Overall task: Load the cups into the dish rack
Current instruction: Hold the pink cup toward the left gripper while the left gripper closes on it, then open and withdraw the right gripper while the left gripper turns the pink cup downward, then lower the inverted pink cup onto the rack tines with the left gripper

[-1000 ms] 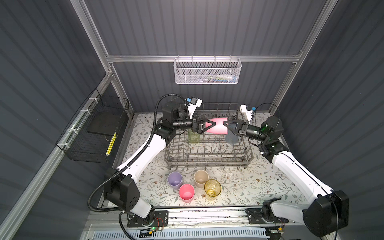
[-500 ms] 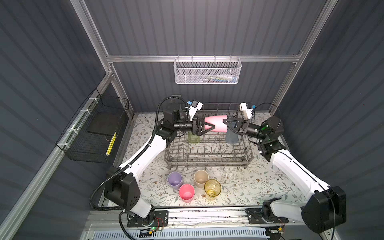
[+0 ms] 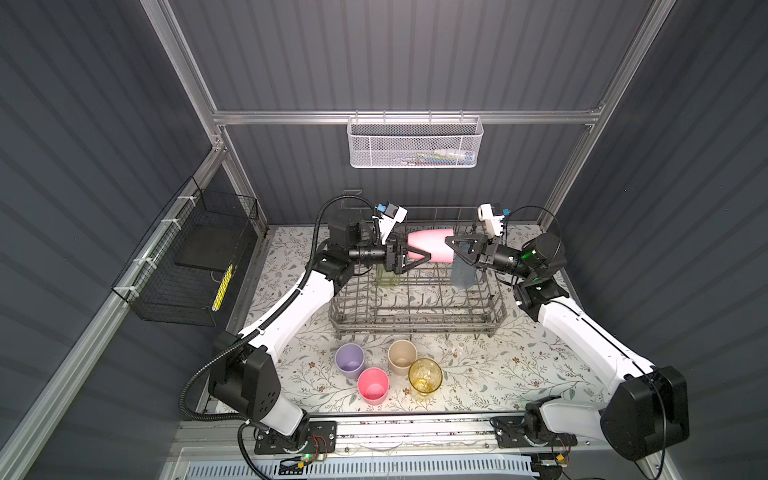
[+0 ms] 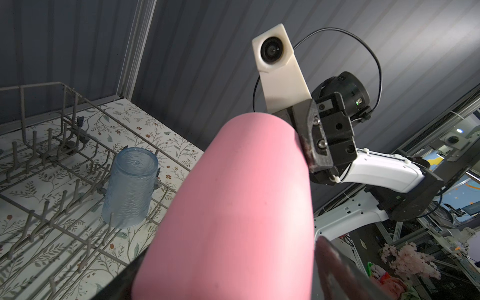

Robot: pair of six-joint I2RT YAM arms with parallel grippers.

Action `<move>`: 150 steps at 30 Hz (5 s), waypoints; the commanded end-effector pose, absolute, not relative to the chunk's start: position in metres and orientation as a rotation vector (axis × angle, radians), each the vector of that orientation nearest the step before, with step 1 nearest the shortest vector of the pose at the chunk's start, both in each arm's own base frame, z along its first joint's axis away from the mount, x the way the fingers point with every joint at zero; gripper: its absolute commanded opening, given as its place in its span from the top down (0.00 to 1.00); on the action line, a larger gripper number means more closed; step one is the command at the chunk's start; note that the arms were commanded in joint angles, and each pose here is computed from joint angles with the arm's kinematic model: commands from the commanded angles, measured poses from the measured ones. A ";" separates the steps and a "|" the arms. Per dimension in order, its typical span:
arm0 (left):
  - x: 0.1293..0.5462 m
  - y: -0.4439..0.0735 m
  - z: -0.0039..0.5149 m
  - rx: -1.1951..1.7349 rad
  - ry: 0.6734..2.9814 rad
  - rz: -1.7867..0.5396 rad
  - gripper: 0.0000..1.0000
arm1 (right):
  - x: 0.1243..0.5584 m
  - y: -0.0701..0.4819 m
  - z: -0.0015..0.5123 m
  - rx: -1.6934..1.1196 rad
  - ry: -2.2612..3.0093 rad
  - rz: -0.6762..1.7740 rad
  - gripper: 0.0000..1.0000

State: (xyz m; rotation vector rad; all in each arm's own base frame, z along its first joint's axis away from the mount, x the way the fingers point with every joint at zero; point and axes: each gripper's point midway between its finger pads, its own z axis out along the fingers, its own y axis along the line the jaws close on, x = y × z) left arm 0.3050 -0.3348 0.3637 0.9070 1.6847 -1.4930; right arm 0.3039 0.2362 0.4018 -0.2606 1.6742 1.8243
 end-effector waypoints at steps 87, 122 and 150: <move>0.337 -0.238 0.349 0.750 2.135 -0.711 0.43 | 0.292 0.088 0.310 0.054 2.033 0.865 0.60; 0.333 -0.233 0.204 0.917 2.622 -0.277 0.44 | 0.301 0.092 0.271 0.099 2.114 0.932 0.60; 0.338 -0.242 0.141 1.066 2.774 0.025 0.44 | 0.299 0.092 0.252 0.125 2.150 0.943 0.60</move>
